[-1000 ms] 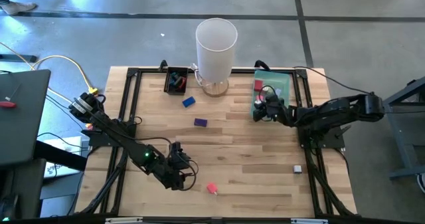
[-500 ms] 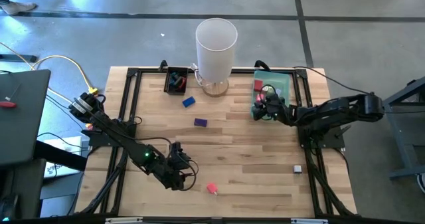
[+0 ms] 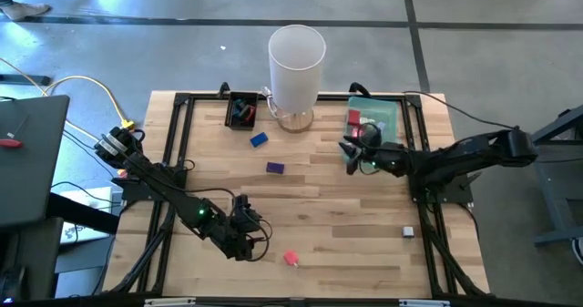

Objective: Pick & Place Office items
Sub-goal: Put the purple digital clock into the black bin

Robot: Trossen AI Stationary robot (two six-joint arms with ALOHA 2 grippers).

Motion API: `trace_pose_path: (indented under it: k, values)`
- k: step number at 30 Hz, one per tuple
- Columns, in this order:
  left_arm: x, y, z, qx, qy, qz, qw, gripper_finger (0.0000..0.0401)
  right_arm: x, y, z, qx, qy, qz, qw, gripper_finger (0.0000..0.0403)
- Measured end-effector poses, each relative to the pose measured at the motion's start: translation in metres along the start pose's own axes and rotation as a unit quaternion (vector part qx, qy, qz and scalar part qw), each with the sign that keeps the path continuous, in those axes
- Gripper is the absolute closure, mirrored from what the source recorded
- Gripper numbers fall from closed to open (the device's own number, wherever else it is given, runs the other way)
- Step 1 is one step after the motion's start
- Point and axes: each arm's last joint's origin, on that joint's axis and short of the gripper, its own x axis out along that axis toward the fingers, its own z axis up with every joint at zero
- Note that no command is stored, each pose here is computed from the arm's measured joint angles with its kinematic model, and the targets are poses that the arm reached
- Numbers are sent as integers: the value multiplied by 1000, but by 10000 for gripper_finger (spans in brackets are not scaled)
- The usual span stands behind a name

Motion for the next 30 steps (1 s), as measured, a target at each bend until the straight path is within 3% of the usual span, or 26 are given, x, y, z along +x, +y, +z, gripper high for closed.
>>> trace_pose_path:
  k: [9, 17, 24, 30]
  values:
    - [0, 0, 0, -1, -1, 0, 1000, 107, -33, 37, 14, -80, -61, 143, 985, 293]
    - [0, -1, 1, -45, 2, -11, 999, 107, -53, 63, 13, -152, -76, 171, 971, 315]
    - [0, -3, 0, -49, 25, -42, 998, 107, -67, 82, 21, -139, -88, 221, 961, 328]
    - [4, 3, 4, -60, 40, -51, 996, 107, -69, 83, 16, -54, -48, 235, 969, 332]
